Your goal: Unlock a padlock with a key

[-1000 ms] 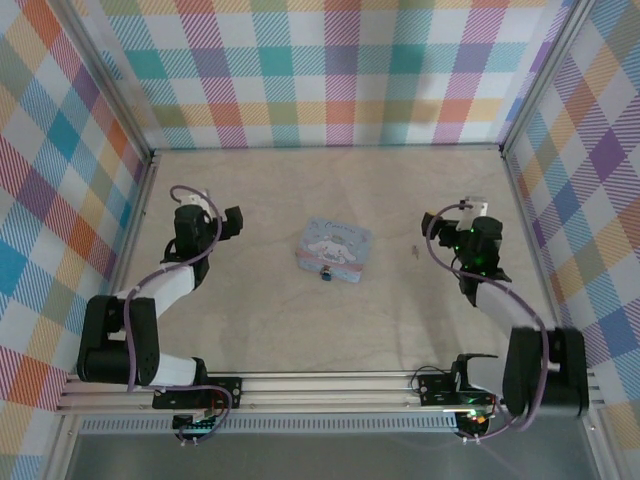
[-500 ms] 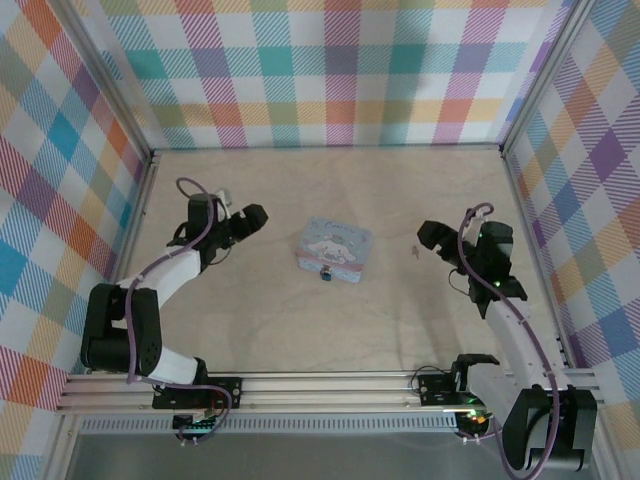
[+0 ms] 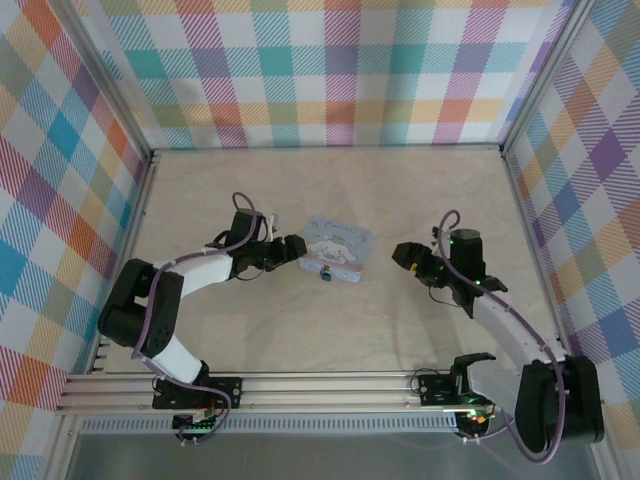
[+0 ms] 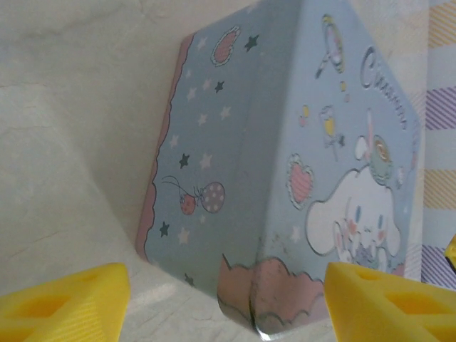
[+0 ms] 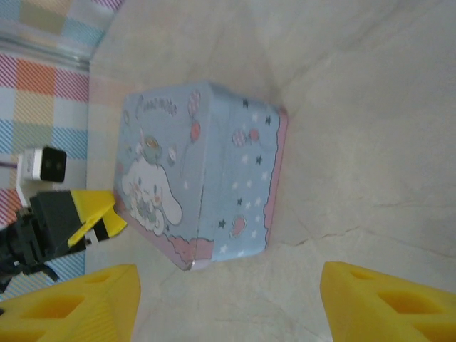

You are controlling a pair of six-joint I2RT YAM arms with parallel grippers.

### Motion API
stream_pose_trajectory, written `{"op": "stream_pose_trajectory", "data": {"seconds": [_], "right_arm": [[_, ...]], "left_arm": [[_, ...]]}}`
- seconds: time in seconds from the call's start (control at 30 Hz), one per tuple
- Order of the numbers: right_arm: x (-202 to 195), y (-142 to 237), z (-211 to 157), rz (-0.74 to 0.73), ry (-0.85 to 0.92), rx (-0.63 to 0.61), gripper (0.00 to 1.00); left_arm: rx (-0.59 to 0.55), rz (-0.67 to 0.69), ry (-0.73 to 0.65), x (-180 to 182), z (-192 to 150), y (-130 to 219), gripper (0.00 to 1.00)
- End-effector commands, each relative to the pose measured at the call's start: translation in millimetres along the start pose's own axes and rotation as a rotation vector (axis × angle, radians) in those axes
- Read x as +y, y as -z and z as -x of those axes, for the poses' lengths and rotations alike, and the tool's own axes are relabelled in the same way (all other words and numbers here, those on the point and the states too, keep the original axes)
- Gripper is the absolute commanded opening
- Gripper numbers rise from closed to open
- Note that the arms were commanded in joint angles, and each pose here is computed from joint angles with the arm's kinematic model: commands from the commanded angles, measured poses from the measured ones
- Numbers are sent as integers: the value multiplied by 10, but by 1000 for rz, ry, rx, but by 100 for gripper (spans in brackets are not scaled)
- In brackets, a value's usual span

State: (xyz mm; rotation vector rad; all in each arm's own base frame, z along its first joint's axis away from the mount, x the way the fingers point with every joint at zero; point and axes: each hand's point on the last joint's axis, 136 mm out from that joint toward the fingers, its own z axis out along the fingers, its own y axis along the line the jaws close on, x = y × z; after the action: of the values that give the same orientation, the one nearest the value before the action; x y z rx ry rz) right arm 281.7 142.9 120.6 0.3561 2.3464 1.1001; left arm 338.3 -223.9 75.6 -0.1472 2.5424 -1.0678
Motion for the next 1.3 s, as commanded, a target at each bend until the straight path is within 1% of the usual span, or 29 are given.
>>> {"op": "stream_pose_trajectory", "data": {"seconds": [0.0, 0.2, 0.4, 0.57, 0.7, 0.8, 1.0, 1.13, 1.27], "right_arm": [[97, -159, 28, 14, 4, 11, 67], [236, -487, 106, 20, 22, 57, 64], [371, -840, 182, 31, 27, 109, 60], [391, -1049, 252, 10, 34, 134, 59], [347, -1195, 312, -16, 44, 146, 59], [326, -1258, 368, -37, 52, 147, 59], [288, -1287, 381, -64, 52, 155, 59], [267, -1229, 441, -111, 85, 136, 62], [238, -1113, 513, -187, 127, 121, 64]], "left_arm": [[-11, -62, -42, -272, 74, -53, 71], [14, -72, -67, -380, -70, -104, 68], [28, -65, -75, -382, -173, -116, 65], [8, -56, -83, -391, -140, -90, 65], [4, -45, -78, -381, -92, -143, 65], [-7, -31, -82, -379, -22, -187, 63], [-29, 1, -97, -383, 121, -259, 64], [-25, -1, -92, -398, 140, -281, 65], [-35, 2, -95, -394, 114, -212, 67]]}}
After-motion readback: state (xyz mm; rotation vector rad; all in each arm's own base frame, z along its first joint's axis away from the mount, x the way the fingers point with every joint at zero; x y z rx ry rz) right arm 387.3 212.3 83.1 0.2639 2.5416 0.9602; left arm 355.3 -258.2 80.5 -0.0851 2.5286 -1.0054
